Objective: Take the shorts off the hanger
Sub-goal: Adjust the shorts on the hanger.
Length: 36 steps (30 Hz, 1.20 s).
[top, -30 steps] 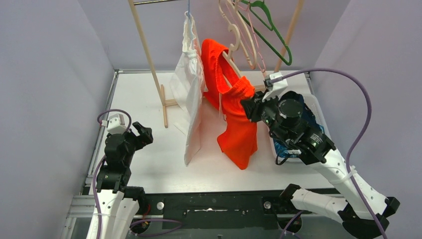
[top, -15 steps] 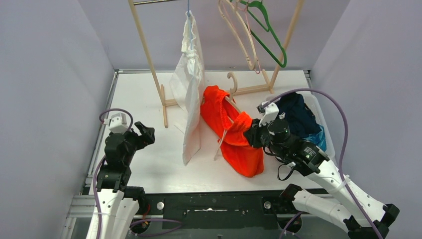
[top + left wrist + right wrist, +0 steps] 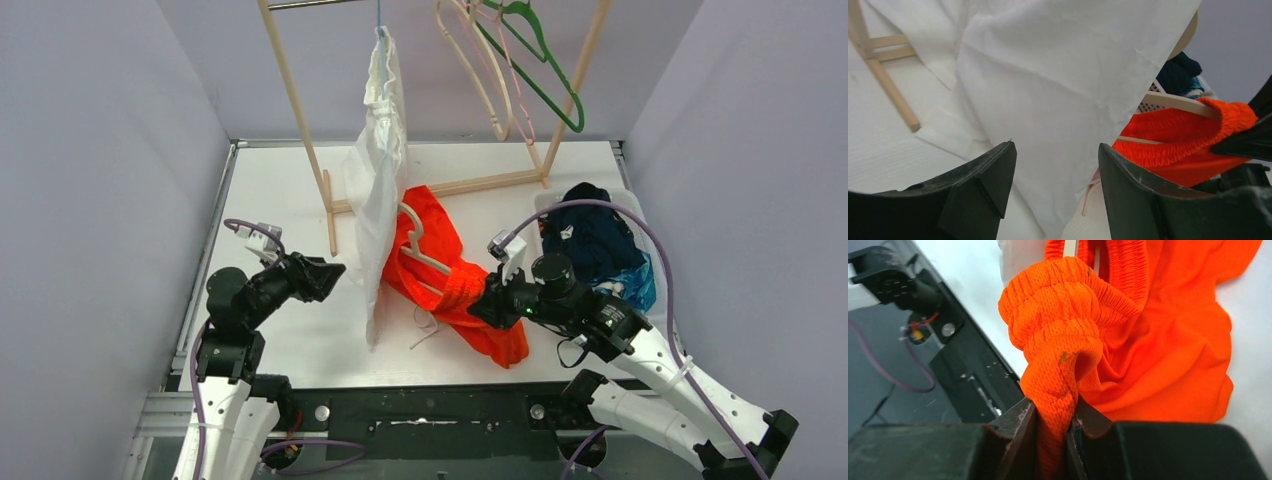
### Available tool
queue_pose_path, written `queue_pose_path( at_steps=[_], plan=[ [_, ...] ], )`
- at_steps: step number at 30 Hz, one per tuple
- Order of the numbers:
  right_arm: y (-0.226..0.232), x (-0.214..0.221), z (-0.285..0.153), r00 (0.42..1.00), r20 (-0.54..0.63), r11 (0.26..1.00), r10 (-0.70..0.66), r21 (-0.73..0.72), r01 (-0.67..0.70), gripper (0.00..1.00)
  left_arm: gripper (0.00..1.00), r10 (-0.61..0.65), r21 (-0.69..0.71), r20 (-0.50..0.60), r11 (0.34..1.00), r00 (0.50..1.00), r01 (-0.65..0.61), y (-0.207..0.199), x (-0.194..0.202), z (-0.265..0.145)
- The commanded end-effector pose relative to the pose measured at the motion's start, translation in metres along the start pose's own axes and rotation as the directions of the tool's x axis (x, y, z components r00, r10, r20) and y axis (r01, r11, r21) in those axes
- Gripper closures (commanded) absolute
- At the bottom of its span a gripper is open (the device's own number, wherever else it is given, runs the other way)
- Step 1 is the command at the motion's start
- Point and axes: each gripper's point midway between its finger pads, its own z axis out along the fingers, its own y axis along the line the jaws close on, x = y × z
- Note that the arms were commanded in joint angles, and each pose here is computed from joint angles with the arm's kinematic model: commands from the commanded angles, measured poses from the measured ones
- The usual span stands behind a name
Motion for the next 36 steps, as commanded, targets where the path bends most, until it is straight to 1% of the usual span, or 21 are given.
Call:
queue_pose_path(
  at_steps=[1,5,8,9,11,14,17,20,21,23,26,28,30,33,36],
  plan=[
    [0.055,-0.038,-0.023,0.978,0.188,0.956,-0.089,-0.260,0.137,1.00,0.43,0.053,0.254,0.009,0.966,0.999,-0.053,-0.046,-0.007,-0.004],
    [0.075,-0.045,-0.036,0.955,0.275,0.912,-0.110,-0.353,0.207,1.00,0.47,0.060,0.249,0.012,0.967,0.998,-0.061,-0.046,-0.009,-0.005],
    [0.079,-0.046,-0.035,0.953,0.280,0.901,-0.112,-0.376,0.217,1.00,0.51,0.064,0.226,0.019,0.972,0.998,-0.067,-0.043,-0.011,-0.005],
    [0.074,-0.046,-0.031,0.957,0.269,0.915,-0.104,-0.351,0.198,1.00,0.51,0.065,0.220,0.021,0.973,0.998,-0.068,-0.042,-0.011,-0.005],
    [0.054,-0.045,-0.018,0.974,0.212,0.958,-0.086,-0.252,0.139,1.00,0.51,0.067,0.199,0.033,0.977,0.997,-0.072,-0.039,-0.012,-0.005],
    [0.035,-0.043,-0.016,0.983,0.169,0.985,-0.077,-0.141,0.101,1.00,0.52,0.066,0.137,0.050,0.988,0.997,-0.072,-0.028,-0.015,-0.003],
    [0.028,-0.053,-0.031,0.972,0.228,0.994,-0.059,-0.078,0.078,1.00,0.52,0.067,0.074,0.069,0.995,0.995,-0.072,-0.017,-0.019,-0.002],
    [0.015,-0.069,-0.065,0.954,0.297,0.999,0.026,0.036,-0.039,1.00,0.52,0.066,0.014,0.082,0.998,0.994,-0.067,-0.007,-0.021,-0.001],
    [0.017,-0.071,-0.078,0.951,0.309,0.998,0.035,0.040,-0.050,1.00,0.52,0.070,-0.009,0.087,0.998,0.994,-0.069,-0.003,-0.023,-0.002],
    [0.029,-0.072,-0.096,0.942,0.333,0.999,0.044,-0.012,-0.042,1.00,0.52,0.070,-0.046,0.098,0.997,0.993,-0.066,0.003,-0.024,-0.002],
    [0.042,-0.069,-0.107,0.931,0.362,0.996,0.047,-0.088,-0.017,1.00,0.52,0.073,-0.100,0.120,0.993,0.990,-0.061,0.012,-0.029,-0.004],
    [0.056,-0.067,-0.109,0.933,0.360,0.987,0.032,-0.157,0.027,1.00,0.51,0.075,-0.129,0.127,0.990,0.989,-0.058,0.016,-0.031,-0.005],
    [0.071,-0.068,-0.115,0.923,0.384,0.969,0.011,-0.233,0.085,1.00,0.51,0.073,-0.157,0.129,0.986,0.989,-0.053,0.021,-0.031,-0.006],
    [0.091,-0.072,-0.130,0.888,0.459,0.929,-0.024,-0.317,0.190,1.00,0.51,0.074,-0.201,0.138,0.979,0.988,-0.045,0.028,-0.033,-0.008],
    [0.096,-0.074,-0.150,0.849,0.527,0.917,-0.038,-0.319,0.239,1.00,0.50,0.074,-0.221,0.145,0.974,0.987,-0.041,0.031,-0.034,-0.010]
  ],
)
